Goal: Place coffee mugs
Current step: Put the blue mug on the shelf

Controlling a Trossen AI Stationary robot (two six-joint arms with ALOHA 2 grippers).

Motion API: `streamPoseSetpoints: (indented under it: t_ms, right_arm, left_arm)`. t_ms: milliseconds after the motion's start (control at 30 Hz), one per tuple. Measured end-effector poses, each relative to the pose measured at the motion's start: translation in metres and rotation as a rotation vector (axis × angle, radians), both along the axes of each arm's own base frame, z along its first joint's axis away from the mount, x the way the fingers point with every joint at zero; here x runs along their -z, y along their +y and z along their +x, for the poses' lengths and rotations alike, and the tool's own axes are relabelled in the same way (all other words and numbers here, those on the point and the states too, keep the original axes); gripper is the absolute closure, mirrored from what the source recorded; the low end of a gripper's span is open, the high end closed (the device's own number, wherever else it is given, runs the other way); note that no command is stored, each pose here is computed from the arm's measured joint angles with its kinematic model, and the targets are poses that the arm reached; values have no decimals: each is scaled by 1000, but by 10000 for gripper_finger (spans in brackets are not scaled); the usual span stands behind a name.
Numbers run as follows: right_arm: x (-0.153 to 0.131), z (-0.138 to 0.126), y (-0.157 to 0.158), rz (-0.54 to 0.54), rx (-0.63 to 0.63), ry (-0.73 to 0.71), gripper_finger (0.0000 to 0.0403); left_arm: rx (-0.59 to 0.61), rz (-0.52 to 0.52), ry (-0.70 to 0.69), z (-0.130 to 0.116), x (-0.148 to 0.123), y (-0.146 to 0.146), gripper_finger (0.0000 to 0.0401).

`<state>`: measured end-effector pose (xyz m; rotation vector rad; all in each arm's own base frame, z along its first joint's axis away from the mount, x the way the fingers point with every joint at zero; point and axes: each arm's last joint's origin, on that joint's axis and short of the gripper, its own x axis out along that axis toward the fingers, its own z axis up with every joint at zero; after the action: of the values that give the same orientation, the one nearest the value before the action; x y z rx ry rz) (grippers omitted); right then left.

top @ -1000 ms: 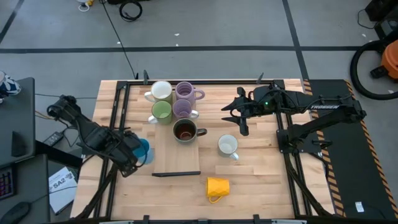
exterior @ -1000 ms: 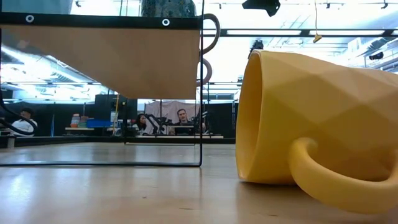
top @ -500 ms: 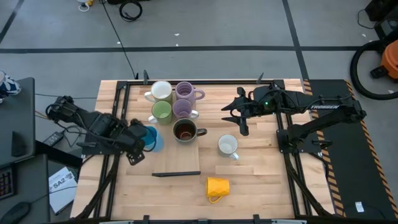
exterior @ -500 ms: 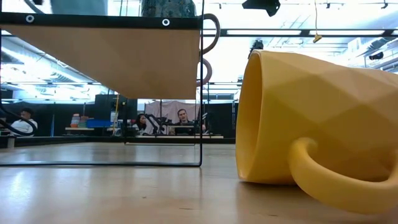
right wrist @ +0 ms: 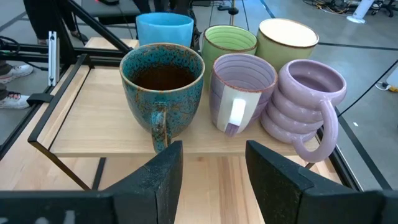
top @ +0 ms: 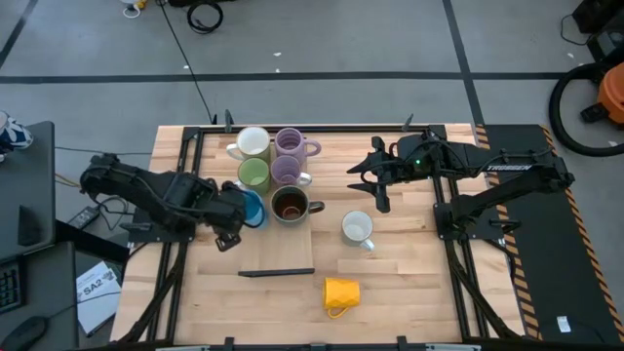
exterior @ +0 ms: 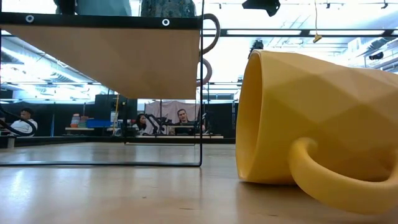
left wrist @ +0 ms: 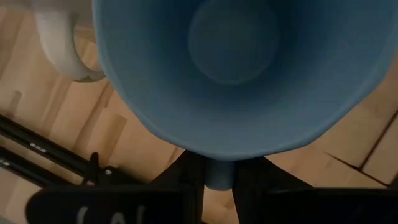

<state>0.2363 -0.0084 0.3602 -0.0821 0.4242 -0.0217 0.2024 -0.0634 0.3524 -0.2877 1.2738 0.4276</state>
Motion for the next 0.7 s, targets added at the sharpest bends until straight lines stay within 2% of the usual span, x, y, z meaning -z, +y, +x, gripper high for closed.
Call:
streamPoseSetpoints:
  t_ms: [267, 700]
  right_arm:
    - [0, 0, 0, 0, 0, 0, 221]
    - [0, 0, 0, 1, 0, 0, 221]
  left_arm:
    - [13, 27, 64, 15, 12, 2, 336]
    - [13, 25, 53, 18, 13, 1, 332]
